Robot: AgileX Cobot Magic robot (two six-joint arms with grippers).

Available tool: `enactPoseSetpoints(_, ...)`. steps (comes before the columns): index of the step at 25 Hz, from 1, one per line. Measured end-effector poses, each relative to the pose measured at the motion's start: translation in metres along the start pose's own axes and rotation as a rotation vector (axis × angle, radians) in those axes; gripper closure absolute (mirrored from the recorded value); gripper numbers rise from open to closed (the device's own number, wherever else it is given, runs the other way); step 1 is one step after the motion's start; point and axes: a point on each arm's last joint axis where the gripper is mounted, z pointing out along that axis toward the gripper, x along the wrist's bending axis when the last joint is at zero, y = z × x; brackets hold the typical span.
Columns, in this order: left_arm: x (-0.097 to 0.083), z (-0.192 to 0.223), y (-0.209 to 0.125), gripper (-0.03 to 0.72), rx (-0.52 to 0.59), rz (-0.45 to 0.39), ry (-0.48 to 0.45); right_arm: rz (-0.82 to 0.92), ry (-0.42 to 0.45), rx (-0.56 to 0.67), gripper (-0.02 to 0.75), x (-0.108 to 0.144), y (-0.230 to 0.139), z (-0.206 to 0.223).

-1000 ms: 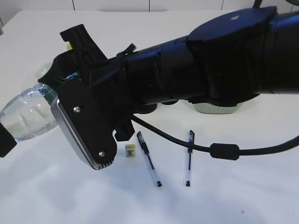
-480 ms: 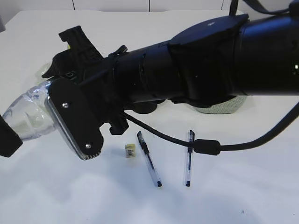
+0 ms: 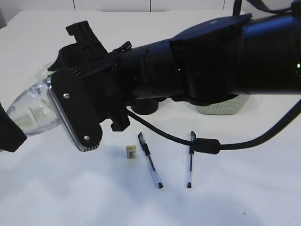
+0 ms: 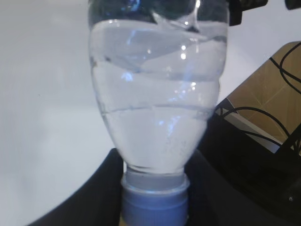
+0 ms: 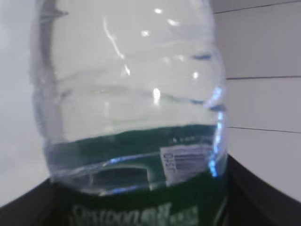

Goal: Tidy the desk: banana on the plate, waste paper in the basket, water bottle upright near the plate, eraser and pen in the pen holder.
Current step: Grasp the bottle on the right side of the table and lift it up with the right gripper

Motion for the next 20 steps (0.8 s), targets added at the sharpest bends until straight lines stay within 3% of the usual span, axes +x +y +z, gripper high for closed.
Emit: enactPoseSetpoints(20, 0.0, 0.0, 0.003, 0.447, -0.025, 0.0, 0.0, 0.03, -0.009, 0.0, 0.216, -0.001, -0.019, -0.004)
